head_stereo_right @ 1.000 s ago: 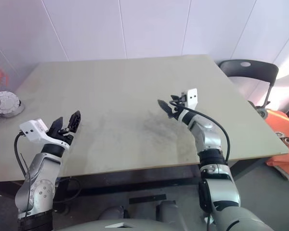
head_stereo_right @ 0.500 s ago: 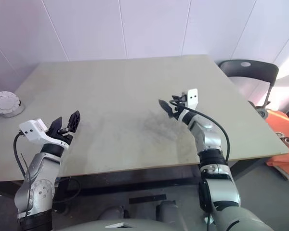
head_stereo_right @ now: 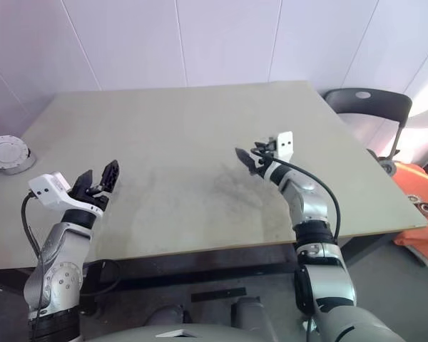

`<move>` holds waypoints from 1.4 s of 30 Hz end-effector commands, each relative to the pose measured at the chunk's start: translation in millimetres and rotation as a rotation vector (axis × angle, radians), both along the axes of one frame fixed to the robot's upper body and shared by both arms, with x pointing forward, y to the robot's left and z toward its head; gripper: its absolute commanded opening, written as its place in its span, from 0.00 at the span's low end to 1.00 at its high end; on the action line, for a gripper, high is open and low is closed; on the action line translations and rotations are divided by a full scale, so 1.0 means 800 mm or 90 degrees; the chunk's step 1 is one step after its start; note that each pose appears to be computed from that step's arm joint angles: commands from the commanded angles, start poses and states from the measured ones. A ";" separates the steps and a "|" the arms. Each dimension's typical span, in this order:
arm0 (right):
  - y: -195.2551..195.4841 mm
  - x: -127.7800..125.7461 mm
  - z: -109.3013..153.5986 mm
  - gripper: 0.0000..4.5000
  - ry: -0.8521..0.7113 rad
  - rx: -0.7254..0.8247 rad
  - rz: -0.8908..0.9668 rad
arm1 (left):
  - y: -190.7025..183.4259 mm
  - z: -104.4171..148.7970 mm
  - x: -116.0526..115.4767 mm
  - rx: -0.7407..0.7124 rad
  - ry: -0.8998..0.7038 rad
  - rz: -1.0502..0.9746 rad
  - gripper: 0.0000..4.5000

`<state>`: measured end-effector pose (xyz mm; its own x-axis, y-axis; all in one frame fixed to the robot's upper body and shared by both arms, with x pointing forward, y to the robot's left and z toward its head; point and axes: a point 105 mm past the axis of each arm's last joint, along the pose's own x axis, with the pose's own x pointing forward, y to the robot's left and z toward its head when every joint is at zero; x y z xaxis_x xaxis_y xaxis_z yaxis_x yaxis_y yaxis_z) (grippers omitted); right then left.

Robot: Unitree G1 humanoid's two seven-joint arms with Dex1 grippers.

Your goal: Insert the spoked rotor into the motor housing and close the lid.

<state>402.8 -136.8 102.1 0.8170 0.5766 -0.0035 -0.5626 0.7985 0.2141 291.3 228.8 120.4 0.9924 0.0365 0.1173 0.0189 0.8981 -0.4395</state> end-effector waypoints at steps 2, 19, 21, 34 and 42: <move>0.014 -0.007 0.025 1.00 -0.033 0.020 0.064 | 0.008 0.020 0.002 -0.033 -0.044 0.014 1.00; -0.005 0.017 0.009 1.00 -0.014 -0.025 -0.045 | -0.014 0.021 0.002 0.016 -0.039 -0.043 1.00; -0.006 0.020 0.010 1.00 -0.023 -0.042 -0.057 | -0.015 0.021 0.003 0.033 -0.032 -0.043 1.00; -0.004 0.008 0.013 1.00 -0.042 -0.042 0.009 | -0.020 0.016 -0.004 0.048 -0.021 -0.057 1.00; 0.004 -0.004 0.007 1.00 -0.039 -0.050 0.045 | -0.015 0.013 -0.011 0.050 -0.015 -0.046 1.00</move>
